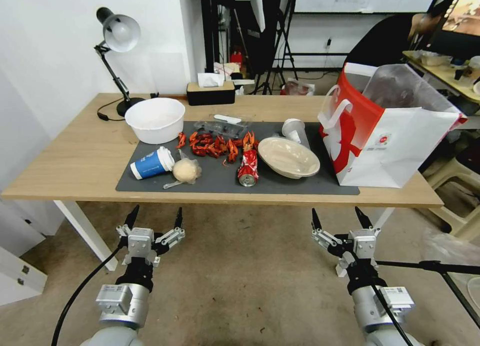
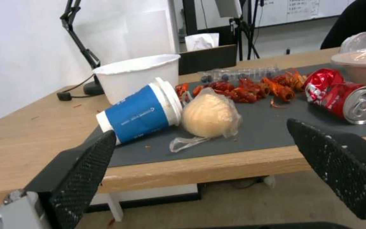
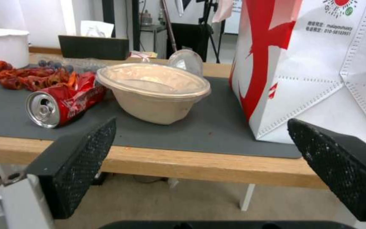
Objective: Pick up the trash from the table and place it into the takeout bag.
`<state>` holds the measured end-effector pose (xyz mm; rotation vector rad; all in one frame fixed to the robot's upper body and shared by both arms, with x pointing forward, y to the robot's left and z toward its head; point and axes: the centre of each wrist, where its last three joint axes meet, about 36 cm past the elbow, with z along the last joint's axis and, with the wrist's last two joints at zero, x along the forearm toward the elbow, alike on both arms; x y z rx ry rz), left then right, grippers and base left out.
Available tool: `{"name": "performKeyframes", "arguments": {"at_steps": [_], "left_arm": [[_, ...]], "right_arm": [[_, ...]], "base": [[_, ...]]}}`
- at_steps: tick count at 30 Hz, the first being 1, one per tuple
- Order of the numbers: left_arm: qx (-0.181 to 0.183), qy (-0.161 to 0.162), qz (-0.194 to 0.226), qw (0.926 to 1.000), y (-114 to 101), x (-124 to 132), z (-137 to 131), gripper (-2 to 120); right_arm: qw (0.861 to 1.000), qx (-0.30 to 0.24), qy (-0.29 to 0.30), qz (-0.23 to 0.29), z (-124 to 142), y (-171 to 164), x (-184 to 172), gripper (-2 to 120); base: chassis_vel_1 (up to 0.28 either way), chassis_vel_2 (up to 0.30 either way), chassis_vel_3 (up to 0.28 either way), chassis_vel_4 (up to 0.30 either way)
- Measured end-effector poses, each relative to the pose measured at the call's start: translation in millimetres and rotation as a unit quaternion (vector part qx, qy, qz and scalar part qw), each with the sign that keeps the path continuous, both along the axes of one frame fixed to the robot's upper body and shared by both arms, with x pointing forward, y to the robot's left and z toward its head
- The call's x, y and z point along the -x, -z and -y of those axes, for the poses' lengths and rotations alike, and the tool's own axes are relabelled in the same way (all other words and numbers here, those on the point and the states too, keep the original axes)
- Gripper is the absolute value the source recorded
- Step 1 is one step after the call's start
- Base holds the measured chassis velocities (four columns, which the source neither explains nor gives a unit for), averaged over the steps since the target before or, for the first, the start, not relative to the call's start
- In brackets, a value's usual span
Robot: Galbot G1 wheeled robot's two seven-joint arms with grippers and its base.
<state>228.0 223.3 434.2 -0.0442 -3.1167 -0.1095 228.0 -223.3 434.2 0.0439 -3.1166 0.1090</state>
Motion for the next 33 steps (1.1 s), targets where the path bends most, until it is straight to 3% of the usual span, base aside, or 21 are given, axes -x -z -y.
{"name": "performKeyframes", "arguments": {"at_steps": [10,17,21,33], "left_arm": [[0.012,-0.005,-0.009,0.9999,-3.0,-3.8,0.4,100],[0.092,-0.025,-0.045,0.9944,-31.8,-26.7,2.5,100],[0.126,-0.027,-0.037,0.991,-36.2,-32.8,3.8,100],[0.126,-0.025,-0.023,0.9914,-30.5,-32.3,3.6,100]], "right_arm": [[1.0,-0.002,0.001,-0.003,0.1,-0.9,-1.9,100],[0.999,-0.023,0.029,-0.039,6.5,-20.7,-29.0,100],[0.996,-0.037,0.043,-0.063,10.6,-35.4,-44.8,100],[0.993,-0.116,0.012,-0.011,9.8,-19.0,-72.1,100]], "base": [[0.0,0.0,0.0,0.0],[0.0,0.0,0.0,0.0],[0.0,0.0,0.0,0.0],[0.0,0.0,0.0,0.0]]}}
